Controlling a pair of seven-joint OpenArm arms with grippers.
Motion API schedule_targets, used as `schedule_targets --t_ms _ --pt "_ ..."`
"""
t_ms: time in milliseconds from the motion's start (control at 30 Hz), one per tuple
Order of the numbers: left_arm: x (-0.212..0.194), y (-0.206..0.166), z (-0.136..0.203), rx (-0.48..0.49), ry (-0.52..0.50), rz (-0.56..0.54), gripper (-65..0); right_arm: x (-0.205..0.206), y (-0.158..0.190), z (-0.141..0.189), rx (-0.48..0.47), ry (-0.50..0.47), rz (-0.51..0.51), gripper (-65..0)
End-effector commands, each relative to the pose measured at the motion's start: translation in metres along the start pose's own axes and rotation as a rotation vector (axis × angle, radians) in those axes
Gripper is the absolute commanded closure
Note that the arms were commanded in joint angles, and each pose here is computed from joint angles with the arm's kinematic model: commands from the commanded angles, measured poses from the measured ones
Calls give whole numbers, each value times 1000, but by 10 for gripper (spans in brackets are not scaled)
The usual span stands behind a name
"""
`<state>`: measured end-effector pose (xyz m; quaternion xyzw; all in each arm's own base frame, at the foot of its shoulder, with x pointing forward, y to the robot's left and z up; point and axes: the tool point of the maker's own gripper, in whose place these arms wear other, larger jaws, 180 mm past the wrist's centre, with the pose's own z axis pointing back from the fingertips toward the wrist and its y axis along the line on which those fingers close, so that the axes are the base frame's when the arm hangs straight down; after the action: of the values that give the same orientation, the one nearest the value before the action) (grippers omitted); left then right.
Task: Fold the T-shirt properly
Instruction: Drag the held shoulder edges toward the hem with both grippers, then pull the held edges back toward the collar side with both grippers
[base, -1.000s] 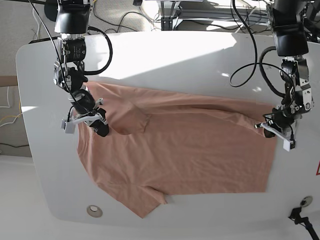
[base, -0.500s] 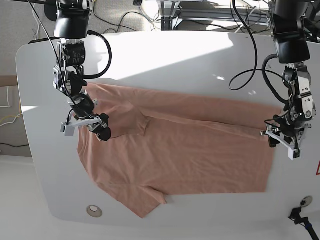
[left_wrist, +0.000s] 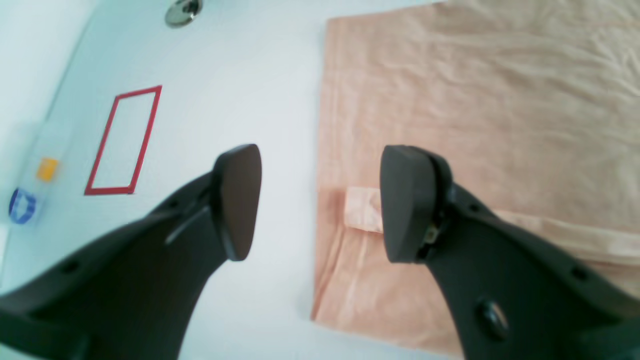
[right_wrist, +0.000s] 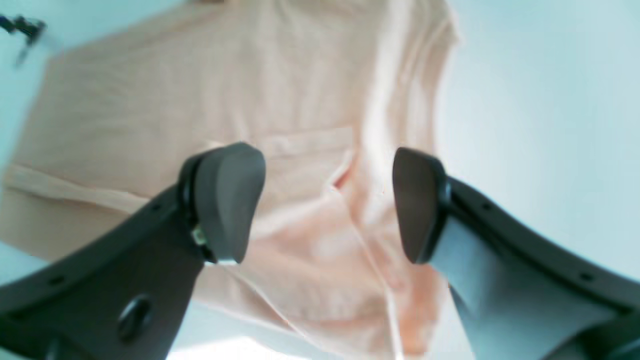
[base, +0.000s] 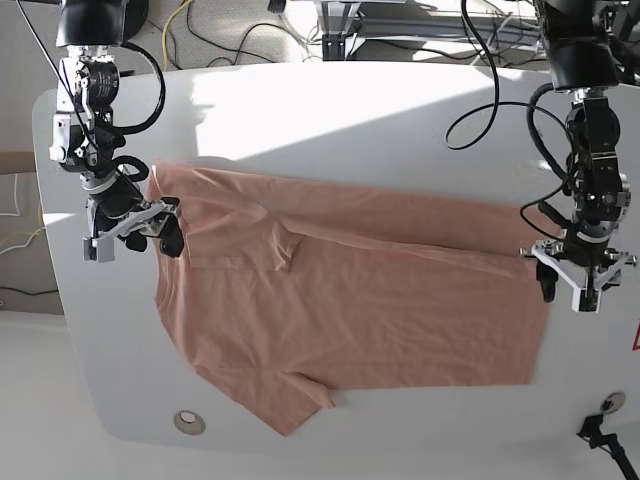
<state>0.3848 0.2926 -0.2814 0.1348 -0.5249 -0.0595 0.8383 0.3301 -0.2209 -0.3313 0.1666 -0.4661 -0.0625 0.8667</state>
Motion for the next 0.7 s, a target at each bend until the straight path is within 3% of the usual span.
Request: schedule_targets --t_ms 0,67,200,333,667 --pt "15 7 7 17 -59 -20 -352 16 2 8 -27 -49 121 -407" --pt "8 0 15 2 -73 -34 -352 6 -14 19 -95 -26 187 -407" --pt "-10 -9 27 -24 -86 -50 -352 -7 -44 35 -206 -10 217 -407" --pt "-22 0 36 -2 -67 -47 -352 -23 -52 41 -196 13 233 -407" --pt "-32 1 42 -2 -45 -53 -352 -70 -58 32 -170 94 140 -407"
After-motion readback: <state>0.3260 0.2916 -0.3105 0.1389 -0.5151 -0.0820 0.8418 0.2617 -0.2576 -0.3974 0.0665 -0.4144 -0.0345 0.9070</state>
